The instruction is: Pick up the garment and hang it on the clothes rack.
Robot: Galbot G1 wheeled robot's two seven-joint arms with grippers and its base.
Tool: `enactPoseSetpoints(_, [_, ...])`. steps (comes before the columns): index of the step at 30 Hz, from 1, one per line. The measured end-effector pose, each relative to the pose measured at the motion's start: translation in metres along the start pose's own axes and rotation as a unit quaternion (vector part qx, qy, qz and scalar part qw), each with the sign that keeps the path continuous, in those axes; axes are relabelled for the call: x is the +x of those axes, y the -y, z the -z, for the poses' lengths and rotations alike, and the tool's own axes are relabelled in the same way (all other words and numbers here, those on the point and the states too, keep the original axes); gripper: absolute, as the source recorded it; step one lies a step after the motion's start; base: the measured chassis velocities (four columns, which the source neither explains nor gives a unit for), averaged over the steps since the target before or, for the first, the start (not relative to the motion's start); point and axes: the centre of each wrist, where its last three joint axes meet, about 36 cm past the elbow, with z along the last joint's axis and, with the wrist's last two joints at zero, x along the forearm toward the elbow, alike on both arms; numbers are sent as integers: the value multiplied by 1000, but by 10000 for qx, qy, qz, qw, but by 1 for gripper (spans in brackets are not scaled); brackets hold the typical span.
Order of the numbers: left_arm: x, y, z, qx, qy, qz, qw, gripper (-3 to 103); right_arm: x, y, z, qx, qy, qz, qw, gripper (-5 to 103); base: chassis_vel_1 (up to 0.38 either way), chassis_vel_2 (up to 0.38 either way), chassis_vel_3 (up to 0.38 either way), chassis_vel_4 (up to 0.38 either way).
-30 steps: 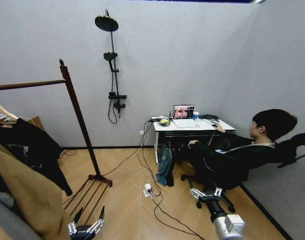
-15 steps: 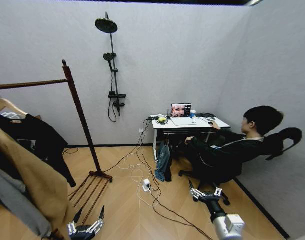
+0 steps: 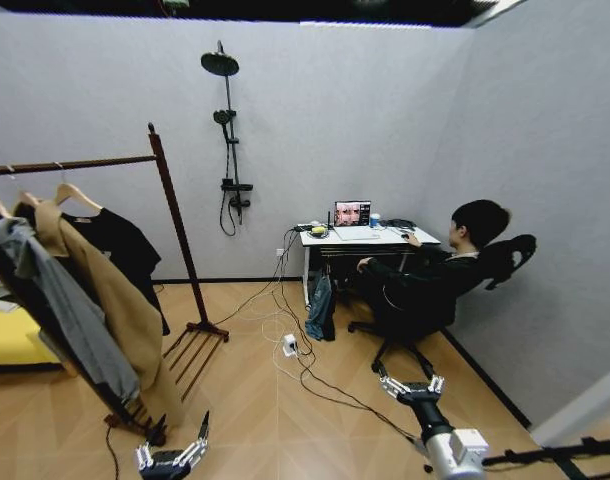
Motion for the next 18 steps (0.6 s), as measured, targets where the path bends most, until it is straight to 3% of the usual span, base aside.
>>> enactPoseSetpoints(18, [0, 0, 0, 0, 0, 0, 10000, 100, 0, 0, 0, 1, -1, 0, 10000, 100, 342, -351, -346, 354])
